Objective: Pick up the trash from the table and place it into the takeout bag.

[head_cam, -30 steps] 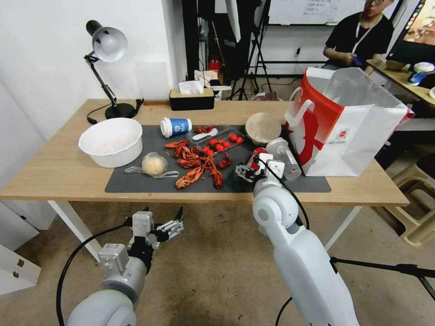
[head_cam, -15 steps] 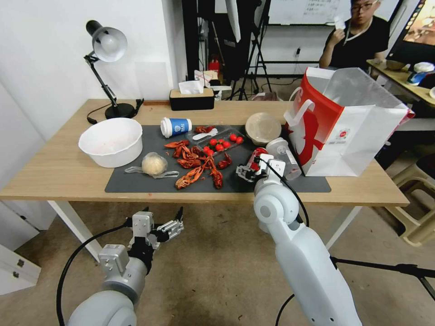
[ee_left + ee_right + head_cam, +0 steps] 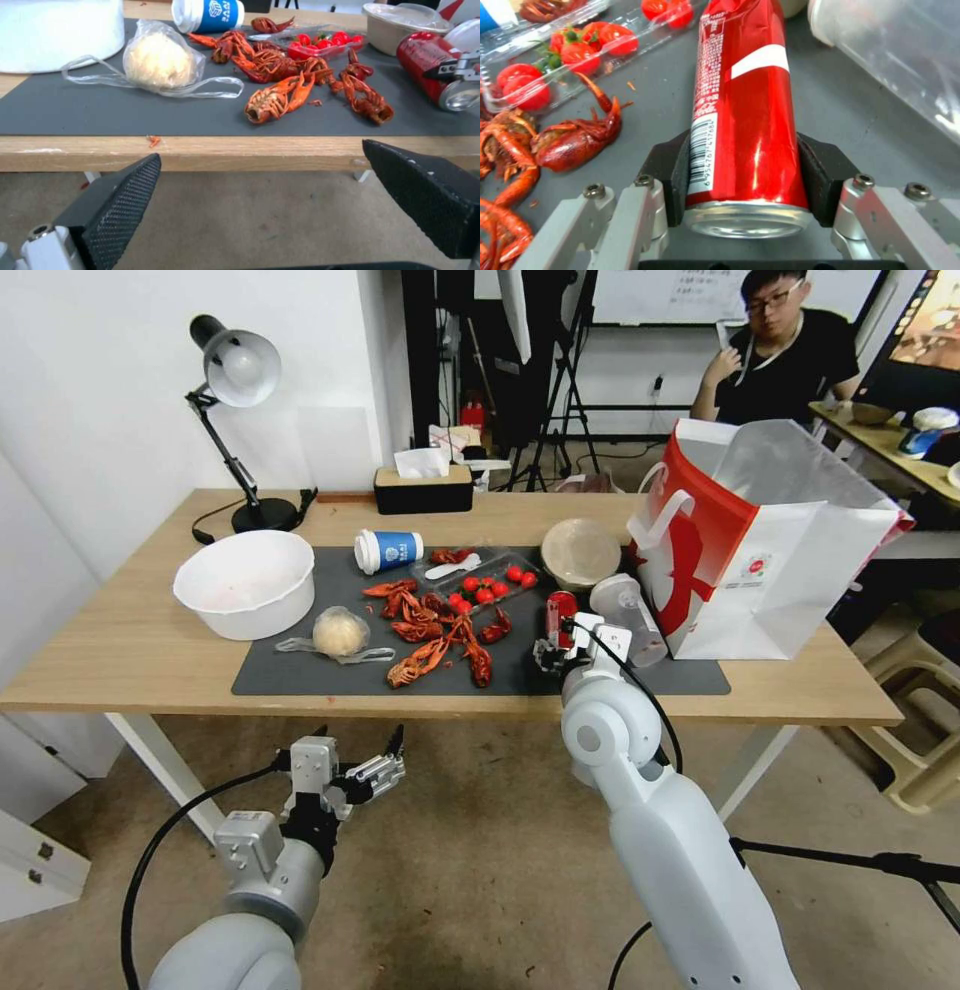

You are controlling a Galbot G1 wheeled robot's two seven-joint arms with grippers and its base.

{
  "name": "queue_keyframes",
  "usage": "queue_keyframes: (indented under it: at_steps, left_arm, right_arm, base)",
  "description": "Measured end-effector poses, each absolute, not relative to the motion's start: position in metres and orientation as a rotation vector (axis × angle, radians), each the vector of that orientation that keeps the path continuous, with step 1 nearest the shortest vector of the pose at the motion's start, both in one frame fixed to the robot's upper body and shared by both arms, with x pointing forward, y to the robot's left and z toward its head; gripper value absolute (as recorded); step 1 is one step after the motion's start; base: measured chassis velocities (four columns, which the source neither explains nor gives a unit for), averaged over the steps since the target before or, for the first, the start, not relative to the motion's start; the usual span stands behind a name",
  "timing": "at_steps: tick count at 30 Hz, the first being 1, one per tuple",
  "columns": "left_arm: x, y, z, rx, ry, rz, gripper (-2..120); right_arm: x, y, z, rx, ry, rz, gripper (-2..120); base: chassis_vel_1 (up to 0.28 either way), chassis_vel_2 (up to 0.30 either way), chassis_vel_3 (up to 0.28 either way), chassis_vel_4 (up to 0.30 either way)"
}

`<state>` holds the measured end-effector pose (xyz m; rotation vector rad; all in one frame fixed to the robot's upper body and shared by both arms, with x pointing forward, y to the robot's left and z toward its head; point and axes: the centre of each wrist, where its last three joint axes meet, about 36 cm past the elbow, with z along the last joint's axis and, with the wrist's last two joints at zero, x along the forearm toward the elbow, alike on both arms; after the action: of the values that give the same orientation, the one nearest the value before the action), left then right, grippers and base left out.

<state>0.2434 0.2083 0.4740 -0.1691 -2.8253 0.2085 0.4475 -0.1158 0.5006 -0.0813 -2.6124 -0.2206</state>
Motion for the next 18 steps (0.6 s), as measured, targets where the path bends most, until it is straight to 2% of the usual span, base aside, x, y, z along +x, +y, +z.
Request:
queue_keyframes:
  at_steps: [12,16,18]
  left_arm:
    - [0.242,0.209,0.476,-0.16,-2.831,0.203,100]
    - [0.242,0.209,0.476,-0.156,-2.831,0.205,100]
    - [0.241,0.209,0.476,-0.152,-2.832,0.205,100]
  right_arm:
    - [0.442,-0.15,0.537,0.093,-2.822,-0.041,42]
    - [0.453,-0.169,0.565,0.116,-2.925,0.065,39]
    - [0.461,-0.184,0.597,0.128,-3.002,0.094,36]
  base:
    - [0.0,0.0,0.0,0.0]
    - [0.0,0.0,0.0,0.0]
    - [0.0,0.0,0.0,0.0]
